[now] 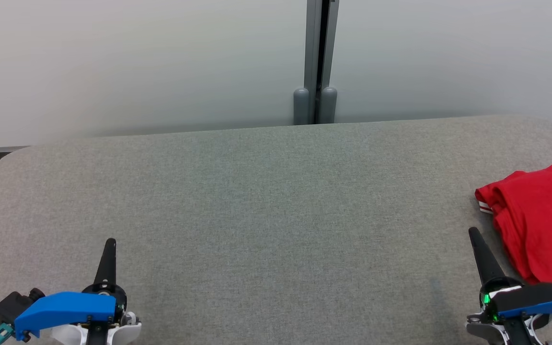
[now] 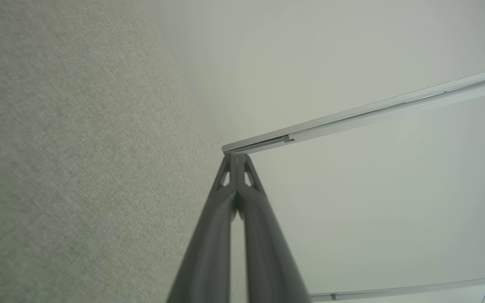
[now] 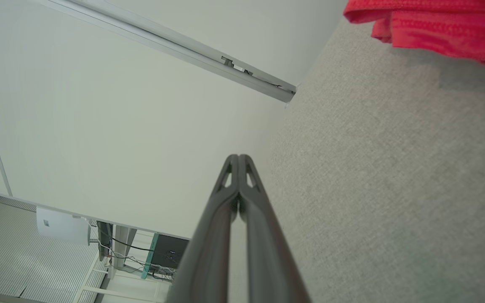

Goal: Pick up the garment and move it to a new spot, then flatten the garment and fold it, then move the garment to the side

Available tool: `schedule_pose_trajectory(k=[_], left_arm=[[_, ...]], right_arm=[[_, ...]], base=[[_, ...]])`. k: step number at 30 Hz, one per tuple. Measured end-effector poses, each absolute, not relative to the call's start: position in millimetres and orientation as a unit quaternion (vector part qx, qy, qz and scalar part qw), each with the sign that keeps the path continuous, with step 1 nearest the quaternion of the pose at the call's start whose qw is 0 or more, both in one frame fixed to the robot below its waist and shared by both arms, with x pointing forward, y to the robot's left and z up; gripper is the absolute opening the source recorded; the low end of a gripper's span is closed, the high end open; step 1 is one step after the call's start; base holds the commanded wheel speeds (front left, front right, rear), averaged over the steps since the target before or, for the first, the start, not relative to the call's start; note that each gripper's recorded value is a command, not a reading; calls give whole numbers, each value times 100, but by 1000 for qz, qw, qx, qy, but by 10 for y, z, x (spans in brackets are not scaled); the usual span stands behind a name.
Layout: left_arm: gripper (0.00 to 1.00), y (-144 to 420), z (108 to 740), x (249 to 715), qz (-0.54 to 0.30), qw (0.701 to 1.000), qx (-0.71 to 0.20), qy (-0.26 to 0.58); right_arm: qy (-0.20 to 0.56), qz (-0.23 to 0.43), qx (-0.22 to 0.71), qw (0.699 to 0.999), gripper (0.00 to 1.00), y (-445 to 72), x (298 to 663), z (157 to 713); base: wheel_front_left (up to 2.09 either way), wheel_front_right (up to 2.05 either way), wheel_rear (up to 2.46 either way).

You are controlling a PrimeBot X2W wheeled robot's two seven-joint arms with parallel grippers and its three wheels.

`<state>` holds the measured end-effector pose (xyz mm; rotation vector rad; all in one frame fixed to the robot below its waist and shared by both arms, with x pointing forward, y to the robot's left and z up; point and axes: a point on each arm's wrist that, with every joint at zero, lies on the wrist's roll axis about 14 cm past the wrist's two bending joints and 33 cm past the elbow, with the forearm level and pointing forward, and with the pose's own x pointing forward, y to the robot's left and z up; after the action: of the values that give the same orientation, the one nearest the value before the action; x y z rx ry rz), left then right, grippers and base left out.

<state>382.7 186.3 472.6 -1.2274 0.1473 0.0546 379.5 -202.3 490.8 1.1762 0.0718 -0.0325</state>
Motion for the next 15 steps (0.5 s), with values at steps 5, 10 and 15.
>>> schedule_pose_trajectory(k=[5,10,15], left_arm=[[0,1889,4769,3840,25,802,-593,59],[0,1881,4795,3849,22,790,-610,56],[0,1904,4827,3851,21,779,-625,49]], right_arm=[[29,-15,574,818,0,-2023,3807,4926],[25,-12,592,805,0,-2017,3823,4952],[23,-12,609,792,0,-2015,3828,4961]], base=[[0,0,0],[0,0,0],[0,0,0]])
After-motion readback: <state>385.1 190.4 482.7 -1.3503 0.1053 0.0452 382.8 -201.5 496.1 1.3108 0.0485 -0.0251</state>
